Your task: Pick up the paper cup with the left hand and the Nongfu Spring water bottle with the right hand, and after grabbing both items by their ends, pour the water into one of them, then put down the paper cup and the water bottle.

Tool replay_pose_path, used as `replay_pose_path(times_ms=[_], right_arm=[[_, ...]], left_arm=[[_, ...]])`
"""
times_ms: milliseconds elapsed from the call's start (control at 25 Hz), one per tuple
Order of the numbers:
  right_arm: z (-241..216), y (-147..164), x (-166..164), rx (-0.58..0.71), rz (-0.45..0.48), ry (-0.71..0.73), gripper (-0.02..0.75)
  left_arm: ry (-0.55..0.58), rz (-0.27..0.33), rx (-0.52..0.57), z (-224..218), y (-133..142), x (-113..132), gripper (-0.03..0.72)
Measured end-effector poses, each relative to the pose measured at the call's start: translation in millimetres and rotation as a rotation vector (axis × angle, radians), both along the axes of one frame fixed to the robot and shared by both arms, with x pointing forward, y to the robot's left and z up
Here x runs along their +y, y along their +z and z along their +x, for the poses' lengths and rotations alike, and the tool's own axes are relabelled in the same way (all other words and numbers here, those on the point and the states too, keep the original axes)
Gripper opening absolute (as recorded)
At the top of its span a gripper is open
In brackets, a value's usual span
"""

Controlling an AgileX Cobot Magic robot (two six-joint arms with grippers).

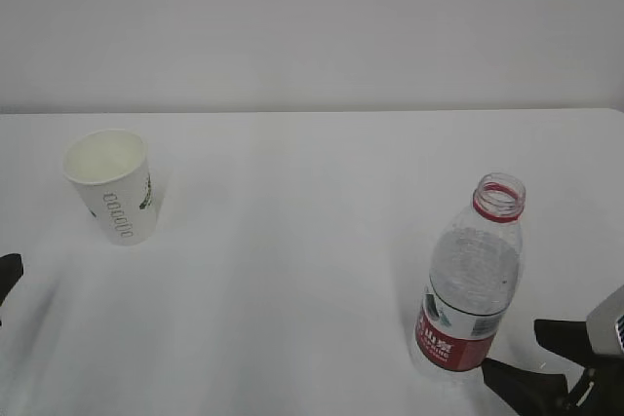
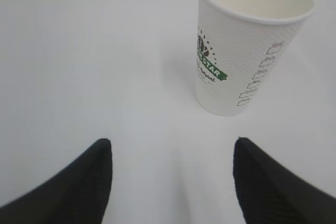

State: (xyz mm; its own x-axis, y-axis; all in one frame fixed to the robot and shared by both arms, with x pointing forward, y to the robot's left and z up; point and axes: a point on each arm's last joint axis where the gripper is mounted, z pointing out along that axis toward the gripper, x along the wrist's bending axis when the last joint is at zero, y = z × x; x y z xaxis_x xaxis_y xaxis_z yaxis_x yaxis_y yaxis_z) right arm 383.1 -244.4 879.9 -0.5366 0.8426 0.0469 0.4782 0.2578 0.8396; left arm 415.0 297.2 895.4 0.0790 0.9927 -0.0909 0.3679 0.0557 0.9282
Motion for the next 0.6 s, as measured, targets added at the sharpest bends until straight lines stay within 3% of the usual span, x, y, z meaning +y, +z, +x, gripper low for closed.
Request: replay_pose_path(times_ms=[440,600], right_arm=[[1.9,-8.5,5.3,-0.032,0.016,0.065,0.587],[-0.4,-22.6,5.5,0.016,-0.024,0.1,0.587]], left_arm=[[-0.02,0.001,0.0,-0.2,0.0,-1.7,0.517],[-0.029,0.002,0.0,-0.3,0.0,-2.4,0.516]])
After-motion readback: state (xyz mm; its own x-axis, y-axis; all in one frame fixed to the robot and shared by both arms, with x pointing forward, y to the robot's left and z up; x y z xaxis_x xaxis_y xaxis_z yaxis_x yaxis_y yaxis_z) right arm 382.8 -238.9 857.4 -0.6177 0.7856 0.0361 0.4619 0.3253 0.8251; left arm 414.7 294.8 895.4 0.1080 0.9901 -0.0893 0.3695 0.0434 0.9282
